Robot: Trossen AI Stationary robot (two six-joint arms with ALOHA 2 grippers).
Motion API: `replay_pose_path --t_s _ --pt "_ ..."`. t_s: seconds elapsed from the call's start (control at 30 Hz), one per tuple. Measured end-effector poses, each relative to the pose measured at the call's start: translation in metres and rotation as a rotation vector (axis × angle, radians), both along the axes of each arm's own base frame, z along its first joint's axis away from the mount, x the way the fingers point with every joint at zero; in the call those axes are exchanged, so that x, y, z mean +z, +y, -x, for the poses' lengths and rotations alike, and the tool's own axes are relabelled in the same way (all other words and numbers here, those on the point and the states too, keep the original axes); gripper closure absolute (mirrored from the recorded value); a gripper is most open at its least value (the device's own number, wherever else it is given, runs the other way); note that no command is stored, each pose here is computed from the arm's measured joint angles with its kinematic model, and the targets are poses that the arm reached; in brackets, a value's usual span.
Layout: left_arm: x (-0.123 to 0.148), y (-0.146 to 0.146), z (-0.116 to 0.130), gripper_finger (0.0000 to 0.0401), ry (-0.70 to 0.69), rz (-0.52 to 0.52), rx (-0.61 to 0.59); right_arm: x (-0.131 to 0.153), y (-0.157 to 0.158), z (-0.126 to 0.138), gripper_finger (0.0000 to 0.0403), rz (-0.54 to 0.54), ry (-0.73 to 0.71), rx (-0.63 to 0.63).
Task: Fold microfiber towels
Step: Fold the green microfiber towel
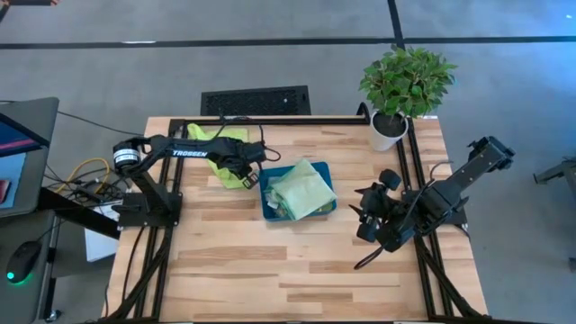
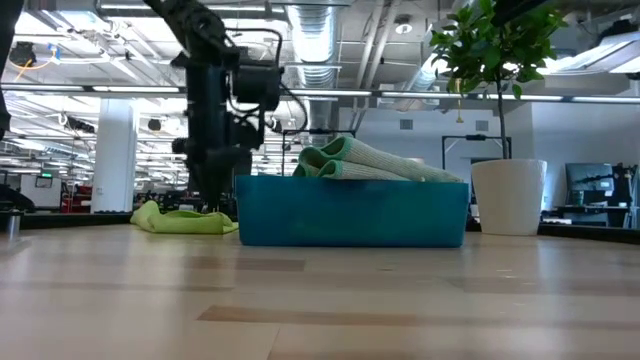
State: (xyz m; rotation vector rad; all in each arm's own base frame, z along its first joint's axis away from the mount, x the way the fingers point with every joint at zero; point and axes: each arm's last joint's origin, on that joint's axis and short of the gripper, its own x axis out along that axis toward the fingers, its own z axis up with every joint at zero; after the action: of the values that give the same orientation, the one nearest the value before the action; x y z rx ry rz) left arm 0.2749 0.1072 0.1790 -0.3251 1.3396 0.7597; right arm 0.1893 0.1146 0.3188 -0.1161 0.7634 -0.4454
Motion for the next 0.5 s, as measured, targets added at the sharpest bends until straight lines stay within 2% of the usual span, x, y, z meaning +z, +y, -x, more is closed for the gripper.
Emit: replay_pose_path --t_s 0.17,0.5 --pt "-0.02 0.0 0.009 0.0317 -0.01 -0.056 0.071 0.0 0.0 0.0 0.0177 0.0 0.0 0.0" --pt "-0.032 -0.006 0.015 0.0317 -0.036 0.034 0.126 0.0 0.0 0.0 0.0177 0.0 0.0 0.0"
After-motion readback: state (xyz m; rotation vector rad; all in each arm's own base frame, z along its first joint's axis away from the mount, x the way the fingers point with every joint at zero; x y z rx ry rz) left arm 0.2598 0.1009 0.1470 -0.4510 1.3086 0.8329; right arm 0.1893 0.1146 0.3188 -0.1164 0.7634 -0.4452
